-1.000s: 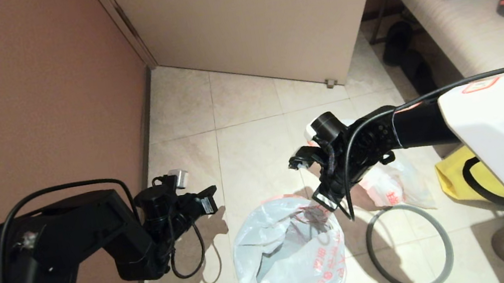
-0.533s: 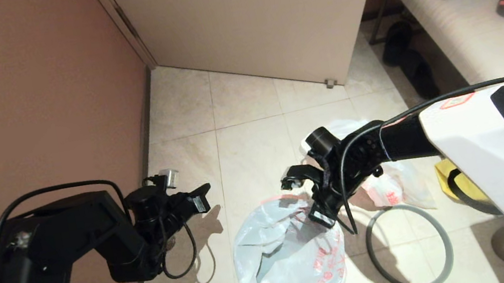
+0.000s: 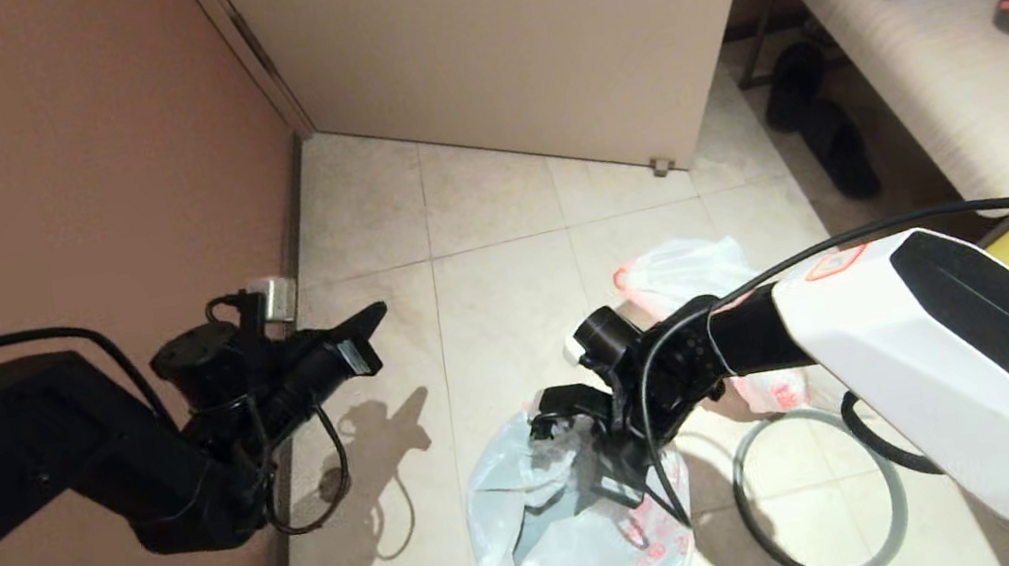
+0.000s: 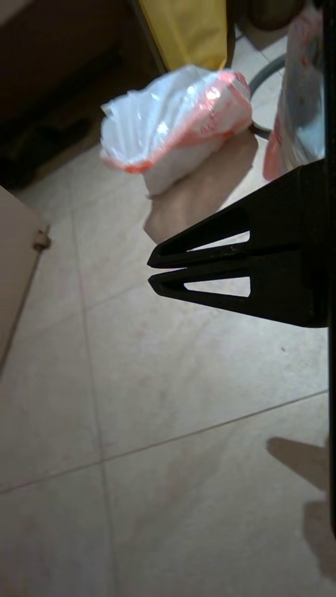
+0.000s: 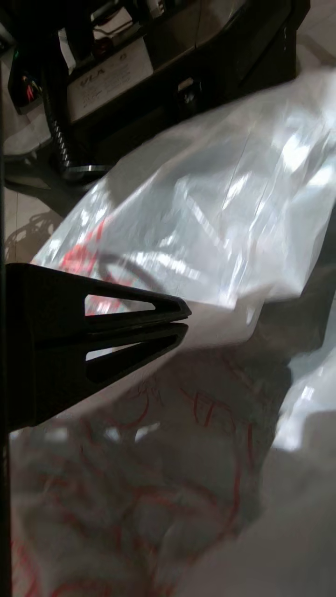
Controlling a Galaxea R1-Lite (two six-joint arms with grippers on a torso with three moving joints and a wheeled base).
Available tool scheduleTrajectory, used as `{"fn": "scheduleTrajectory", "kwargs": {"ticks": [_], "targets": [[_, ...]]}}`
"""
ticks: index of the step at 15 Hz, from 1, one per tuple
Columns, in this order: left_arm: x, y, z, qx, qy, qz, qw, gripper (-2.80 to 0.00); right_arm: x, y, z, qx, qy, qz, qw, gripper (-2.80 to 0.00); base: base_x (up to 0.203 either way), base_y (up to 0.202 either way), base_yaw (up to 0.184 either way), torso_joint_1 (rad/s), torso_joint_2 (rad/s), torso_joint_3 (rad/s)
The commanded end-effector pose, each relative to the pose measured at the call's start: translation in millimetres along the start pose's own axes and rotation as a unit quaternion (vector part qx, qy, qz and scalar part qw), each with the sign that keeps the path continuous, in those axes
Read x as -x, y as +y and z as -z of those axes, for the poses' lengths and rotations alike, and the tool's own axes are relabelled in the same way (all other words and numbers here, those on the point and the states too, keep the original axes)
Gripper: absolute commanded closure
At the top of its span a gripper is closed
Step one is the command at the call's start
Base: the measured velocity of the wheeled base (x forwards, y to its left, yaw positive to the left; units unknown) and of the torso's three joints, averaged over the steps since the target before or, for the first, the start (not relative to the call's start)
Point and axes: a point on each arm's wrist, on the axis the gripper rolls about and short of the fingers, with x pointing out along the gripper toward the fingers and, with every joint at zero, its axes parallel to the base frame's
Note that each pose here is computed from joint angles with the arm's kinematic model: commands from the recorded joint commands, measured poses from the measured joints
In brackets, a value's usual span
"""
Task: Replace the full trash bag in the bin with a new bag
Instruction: Put the new garbage bag on the trash can
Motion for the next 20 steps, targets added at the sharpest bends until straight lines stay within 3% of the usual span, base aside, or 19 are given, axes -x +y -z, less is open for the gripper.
{"fn": "scheduleTrajectory", "kwargs": {"ticks": [1,5,9,12,14,16,20], "targets": [[20.4,-23.9,-50.7,-0.02,-0.048,0.02,0.9984,0.0,-28.3,28.9,-5.1,-0.011,0.026,-0.014,1.0,0.0,0.0,0.0,0.0,0.0,0.0,0.0],[27.5,-33.0,-64.4,-0.025,-0.063,0.028,0.9973,0.0,-81.2,69.5,-21.2,-0.056,0.015,0.048,0.997,0.0,0.0,0.0,0.0,0.0,0.0,0.0],[30.2,-34.8,-69.0,-0.028,-0.069,0.029,0.9968,0.0,-127.3,63.0,-10.2,-0.096,-0.003,0.103,0.99,0.0,0.0,0.0,0.0,0.0,0.0,0.0],[30.7,-41.1,-67.4,-0.026,-0.067,0.039,0.9966,0.0,-122.1,29.9,2.9,-0.115,-0.011,0.073,0.991,0.0,0.0,0.0,0.0,0.0,0.0,0.0],[30.2,-40.6,-66.0,-0.026,-0.065,0.039,0.9968,0.0,-119.1,5.3,15.7,-0.094,-0.013,0.06,0.994,0.0,0.0,0.0,0.0,0.0,0.0,0.0],[29.5,-40.1,-64.2,-0.025,-0.063,0.039,0.997,0.0,-120.2,-12.2,30.9,-0.065,-0.024,0.008,0.998,0.0,0.0,0.0,0.0,0.0,0.0,0.0],[22.8,-39.8,-50.3,-0.018,-0.045,0.041,0.998,0.0,-145.8,-21.7,61.7,-0.037,-0.007,-0.03,0.999,0.0,0.0,0.0,0.0,0.0,0.0,0.0]]}}
